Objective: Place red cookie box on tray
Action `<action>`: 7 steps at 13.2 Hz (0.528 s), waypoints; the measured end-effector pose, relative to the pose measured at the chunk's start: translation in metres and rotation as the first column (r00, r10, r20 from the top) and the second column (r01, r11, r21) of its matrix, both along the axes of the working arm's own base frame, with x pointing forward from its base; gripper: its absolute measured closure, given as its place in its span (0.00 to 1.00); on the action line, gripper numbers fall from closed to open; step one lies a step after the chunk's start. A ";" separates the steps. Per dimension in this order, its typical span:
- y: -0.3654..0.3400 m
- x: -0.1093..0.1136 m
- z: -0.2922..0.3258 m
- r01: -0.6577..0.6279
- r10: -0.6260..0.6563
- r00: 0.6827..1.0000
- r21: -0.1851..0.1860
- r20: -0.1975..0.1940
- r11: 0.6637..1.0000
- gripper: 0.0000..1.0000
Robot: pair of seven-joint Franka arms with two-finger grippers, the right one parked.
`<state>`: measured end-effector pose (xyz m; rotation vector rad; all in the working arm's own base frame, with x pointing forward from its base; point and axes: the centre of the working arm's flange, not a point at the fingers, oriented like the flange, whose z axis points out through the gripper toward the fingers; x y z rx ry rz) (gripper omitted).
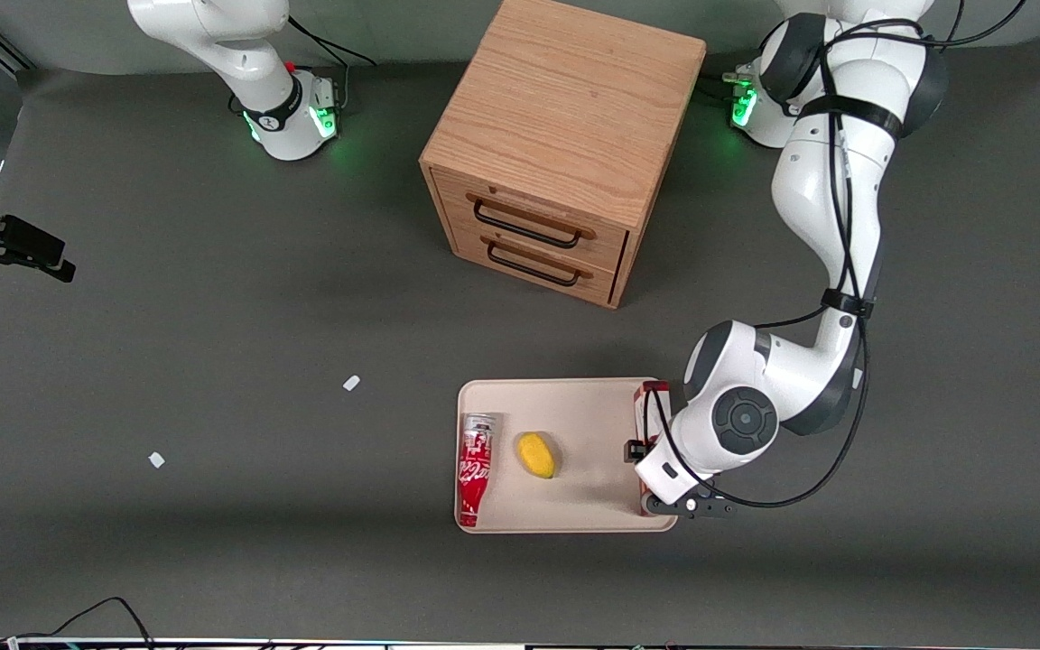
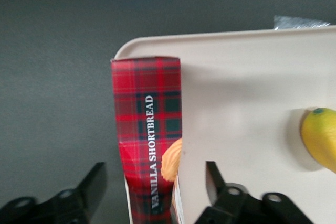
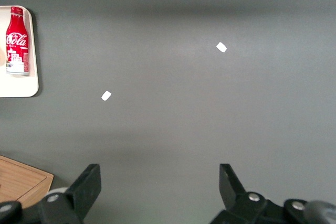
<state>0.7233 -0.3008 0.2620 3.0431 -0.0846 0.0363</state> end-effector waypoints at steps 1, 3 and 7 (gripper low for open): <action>0.001 0.001 0.014 -0.006 0.006 1.000 -0.003 0.015 1.000 0.01; 0.016 0.002 0.054 -0.028 0.028 0.999 -0.006 0.045 1.000 0.00; 0.098 -0.016 0.159 -0.116 0.115 0.992 0.018 0.047 0.993 0.00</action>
